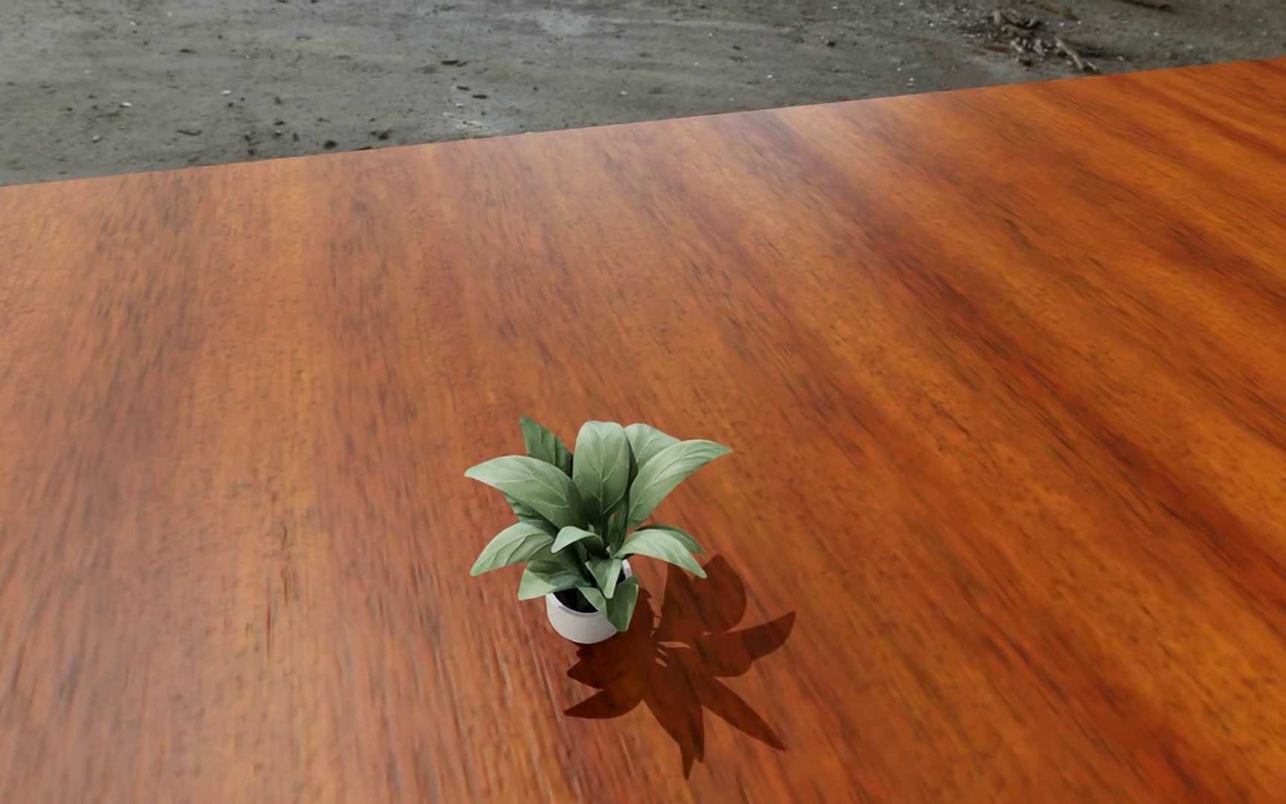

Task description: Stand still

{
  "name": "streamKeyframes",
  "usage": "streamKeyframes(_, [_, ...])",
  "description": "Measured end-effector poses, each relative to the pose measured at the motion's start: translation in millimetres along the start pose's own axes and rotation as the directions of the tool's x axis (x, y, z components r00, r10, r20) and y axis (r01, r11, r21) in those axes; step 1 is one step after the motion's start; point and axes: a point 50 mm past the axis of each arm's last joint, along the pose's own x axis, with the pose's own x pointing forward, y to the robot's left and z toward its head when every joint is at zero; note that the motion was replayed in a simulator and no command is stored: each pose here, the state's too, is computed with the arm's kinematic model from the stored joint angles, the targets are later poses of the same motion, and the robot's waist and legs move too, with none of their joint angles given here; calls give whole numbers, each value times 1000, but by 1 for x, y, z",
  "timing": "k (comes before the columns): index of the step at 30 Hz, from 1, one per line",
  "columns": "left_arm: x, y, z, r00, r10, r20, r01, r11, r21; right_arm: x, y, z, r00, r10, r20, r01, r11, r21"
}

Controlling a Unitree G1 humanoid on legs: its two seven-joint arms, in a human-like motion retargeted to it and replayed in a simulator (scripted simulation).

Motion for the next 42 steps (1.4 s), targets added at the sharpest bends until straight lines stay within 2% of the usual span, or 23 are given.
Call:
streamKeyframes(33, [1,-3,2,1000,-13,3,13,1000,22,-1,4,-4,1000,13,-12,-14,1000,-13])
streamKeyframes(42, [0,-4,1,1000,-7,3,7,1000,-15,-1,4,-8,1000,11,-25,-11,1000,1])
